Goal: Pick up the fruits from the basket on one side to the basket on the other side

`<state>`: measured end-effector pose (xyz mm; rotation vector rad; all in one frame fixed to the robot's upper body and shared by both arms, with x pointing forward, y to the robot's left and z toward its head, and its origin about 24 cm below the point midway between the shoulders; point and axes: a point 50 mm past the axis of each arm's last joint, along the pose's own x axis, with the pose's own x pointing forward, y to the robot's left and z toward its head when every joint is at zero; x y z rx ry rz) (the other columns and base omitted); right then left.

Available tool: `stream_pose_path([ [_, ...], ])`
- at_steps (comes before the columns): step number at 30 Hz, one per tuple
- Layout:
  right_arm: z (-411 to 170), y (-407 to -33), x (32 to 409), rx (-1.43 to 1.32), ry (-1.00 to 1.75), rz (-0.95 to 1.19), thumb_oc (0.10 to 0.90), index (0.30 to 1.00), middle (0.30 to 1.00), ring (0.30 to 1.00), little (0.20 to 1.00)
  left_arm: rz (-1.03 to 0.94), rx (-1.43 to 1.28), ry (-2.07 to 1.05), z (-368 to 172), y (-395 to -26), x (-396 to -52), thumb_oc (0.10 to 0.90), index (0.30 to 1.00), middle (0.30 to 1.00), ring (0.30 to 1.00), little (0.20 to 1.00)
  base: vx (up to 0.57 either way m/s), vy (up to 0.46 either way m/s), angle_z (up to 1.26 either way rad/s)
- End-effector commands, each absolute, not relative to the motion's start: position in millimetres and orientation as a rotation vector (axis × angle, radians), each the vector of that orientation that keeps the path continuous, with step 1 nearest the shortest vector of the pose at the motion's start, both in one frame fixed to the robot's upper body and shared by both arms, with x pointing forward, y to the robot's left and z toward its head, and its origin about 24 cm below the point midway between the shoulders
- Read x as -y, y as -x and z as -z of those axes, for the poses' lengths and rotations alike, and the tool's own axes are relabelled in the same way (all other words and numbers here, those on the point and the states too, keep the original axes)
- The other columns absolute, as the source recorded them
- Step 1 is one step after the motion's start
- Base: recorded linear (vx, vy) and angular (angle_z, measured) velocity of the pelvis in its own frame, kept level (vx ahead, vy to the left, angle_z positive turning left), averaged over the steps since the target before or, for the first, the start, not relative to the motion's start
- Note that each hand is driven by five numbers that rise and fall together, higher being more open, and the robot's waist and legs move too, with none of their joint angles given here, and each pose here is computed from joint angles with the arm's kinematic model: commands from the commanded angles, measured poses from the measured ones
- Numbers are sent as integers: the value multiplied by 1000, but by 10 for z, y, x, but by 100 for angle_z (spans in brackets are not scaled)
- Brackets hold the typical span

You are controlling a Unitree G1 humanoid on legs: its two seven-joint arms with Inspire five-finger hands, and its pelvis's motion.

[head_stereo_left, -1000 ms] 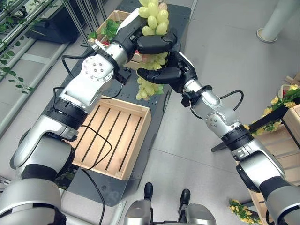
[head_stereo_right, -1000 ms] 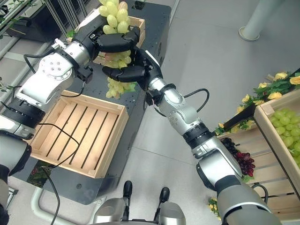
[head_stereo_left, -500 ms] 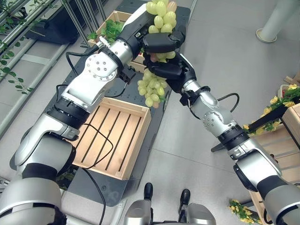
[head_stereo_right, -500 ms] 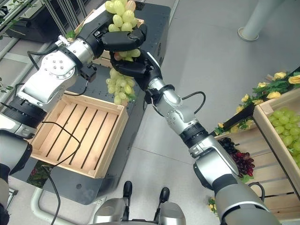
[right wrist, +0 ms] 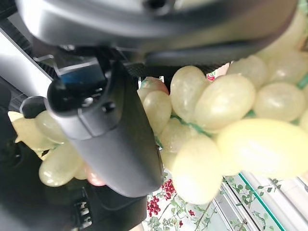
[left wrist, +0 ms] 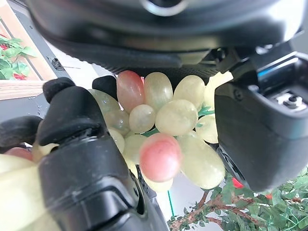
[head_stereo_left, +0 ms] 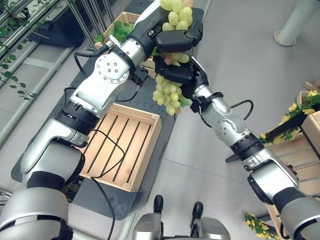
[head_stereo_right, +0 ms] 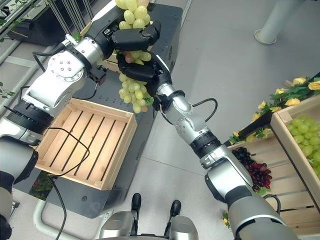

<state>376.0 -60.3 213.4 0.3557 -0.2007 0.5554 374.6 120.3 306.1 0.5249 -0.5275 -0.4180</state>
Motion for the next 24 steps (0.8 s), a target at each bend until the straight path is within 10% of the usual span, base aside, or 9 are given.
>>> stream_pose_path([
  [1, -2087, -3623, 384, 328, -565, -585, 400, 300, 300, 300, 300, 221, 333, -396, -2462, -4028, -1451, 800, 900, 900, 900, 900, 0, 0, 0],
  [24, -1626, -3549, 1188, 292, -524, -395, 400, 300, 300, 300, 300, -45, 58, -324, -1650, -3948, -2295, 800, 900, 900, 900, 900, 4, 24, -15],
])
